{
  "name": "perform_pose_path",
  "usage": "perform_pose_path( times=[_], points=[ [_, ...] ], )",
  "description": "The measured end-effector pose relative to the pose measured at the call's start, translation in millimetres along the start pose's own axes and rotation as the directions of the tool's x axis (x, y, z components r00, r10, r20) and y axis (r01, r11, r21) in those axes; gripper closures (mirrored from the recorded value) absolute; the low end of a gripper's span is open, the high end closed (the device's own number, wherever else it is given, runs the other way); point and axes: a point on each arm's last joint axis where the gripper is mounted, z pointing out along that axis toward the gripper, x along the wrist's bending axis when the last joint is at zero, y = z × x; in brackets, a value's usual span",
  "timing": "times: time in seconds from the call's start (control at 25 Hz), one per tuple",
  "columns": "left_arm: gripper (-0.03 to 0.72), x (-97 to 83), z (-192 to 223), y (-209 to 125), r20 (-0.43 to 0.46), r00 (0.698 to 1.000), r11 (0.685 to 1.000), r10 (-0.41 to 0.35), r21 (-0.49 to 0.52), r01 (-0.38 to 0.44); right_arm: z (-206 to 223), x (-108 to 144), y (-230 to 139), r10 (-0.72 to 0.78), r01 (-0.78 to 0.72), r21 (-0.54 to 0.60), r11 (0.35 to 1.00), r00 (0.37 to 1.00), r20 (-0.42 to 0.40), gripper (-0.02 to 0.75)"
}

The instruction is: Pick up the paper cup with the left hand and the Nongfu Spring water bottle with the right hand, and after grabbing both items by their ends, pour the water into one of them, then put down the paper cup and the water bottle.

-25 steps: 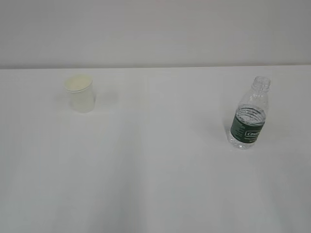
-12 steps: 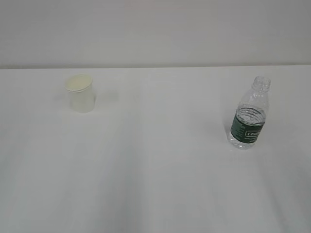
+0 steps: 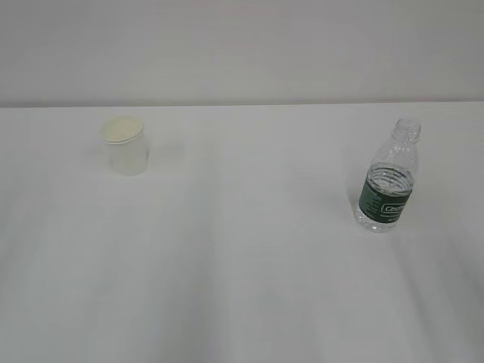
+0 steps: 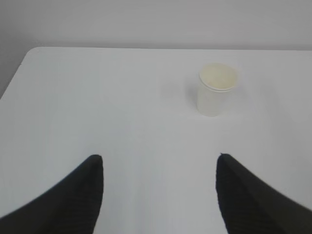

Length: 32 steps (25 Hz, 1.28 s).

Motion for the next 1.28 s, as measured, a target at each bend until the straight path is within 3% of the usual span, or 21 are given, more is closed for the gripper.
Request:
perform_pose_path(
  times=[0.48, 0.72, 0.92, 1.08, 1.28],
  points=[
    [0.169, -0.1, 41.2, -4.8, 0.001, 1.0, 1.0, -0.003, 0.025, 0.003, 39.2, 5.3, -18.7, -0.034, 0.034, -0.028, 0.999, 0.999, -0.009, 0.15],
    [0.174, 0.4, 77.3, -16.7, -0.006, 1.0, 0.993, -0.013, 0.121, 0.014, 41.7, 6.4, -22.2, -0.023, 0.023, -0.092, 0.995, 1.0, -0.003, 0.15],
    [0.175, 0.3, 108.2, -19.2, 0.002, 1.0, 0.998, 0.005, 0.065, -0.005, 43.0, 7.2, -25.8, -0.011, 0.011, -0.117, 0.993, 1.0, -0.002, 0.15],
    [0.183, 0.3, 133.5, -31.6, 0.007, 1.0, 0.996, 0.009, 0.089, -0.01, 47.1, 8.4, -31.0, -0.005, 0.005, -0.151, 0.989, 1.0, 0.001, 0.15],
    [0.204, -15.8, 147.6, -48.5, 0.071, 0.997, 0.992, 0.038, 0.115, -0.046, 56.1, 9.6, -36.5, -0.004, 0.003, -0.131, 0.991, 1.0, -0.004, 0.15]
  ],
)
